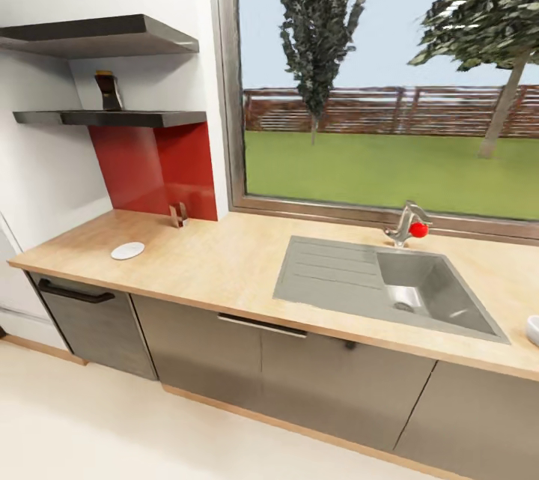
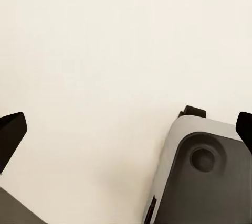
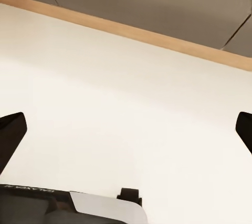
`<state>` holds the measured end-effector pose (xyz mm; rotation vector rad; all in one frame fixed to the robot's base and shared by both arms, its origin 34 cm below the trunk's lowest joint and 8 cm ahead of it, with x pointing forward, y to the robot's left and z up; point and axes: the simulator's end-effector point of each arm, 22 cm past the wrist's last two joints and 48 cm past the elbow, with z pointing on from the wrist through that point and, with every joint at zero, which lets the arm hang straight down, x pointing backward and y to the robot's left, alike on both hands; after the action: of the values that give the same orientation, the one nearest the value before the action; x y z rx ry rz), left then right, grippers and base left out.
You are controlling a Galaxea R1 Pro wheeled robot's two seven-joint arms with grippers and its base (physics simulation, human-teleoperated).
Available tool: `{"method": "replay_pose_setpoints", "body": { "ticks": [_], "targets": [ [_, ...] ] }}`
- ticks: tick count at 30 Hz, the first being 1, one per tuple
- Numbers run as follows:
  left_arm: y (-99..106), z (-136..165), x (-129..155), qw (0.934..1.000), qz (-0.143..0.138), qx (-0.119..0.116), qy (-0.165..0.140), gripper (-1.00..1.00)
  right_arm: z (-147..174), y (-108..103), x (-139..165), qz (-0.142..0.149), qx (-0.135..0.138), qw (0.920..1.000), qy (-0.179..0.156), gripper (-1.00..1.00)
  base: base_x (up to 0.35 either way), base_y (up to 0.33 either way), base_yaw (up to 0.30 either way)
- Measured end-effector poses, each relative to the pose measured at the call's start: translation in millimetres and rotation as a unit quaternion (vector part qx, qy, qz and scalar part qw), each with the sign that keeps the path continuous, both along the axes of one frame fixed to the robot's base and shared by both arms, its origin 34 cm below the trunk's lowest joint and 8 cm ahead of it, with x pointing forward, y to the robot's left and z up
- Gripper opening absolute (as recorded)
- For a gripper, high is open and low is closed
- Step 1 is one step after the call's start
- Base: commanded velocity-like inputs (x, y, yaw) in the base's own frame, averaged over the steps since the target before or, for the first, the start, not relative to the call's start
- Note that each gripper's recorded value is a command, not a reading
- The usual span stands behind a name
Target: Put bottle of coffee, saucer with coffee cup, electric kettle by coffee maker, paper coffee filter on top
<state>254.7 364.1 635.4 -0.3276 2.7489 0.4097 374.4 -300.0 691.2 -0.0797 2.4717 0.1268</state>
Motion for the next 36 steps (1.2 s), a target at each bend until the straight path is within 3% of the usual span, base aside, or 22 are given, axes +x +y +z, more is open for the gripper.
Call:
{"method": "replay_pose_setpoints", "body": {
  "ticks": [16, 25, 36],
  "targets": [
    [0.0, -0.1, -0.1, 1.0, 0.001, 0.0, 0.0, 1.0, -0.1, -1.3, 0.2, 0.0, -0.001, 1.0, 0.0, 1.0, 0.132, 0.309, 0.0],
    [-2.3, -0.4, 0.0, 1.0, 0.001, -0.002, 0.0, 1.0, 0.3, -1.6, 0.9, -0.001, -0.001, 1.0, -0.001, 1.0, 0.032, 0.336, 0.177],
    [-2.4, -0.5, 0.0, 1.0, 0.001, -0.002, 0.0, 1.0, 1.1, -6.2, 1.3, 0.001, -0.006, 1.0, -0.002, 1.0, 0.074, 0.336, 0.014]
  ]
}}
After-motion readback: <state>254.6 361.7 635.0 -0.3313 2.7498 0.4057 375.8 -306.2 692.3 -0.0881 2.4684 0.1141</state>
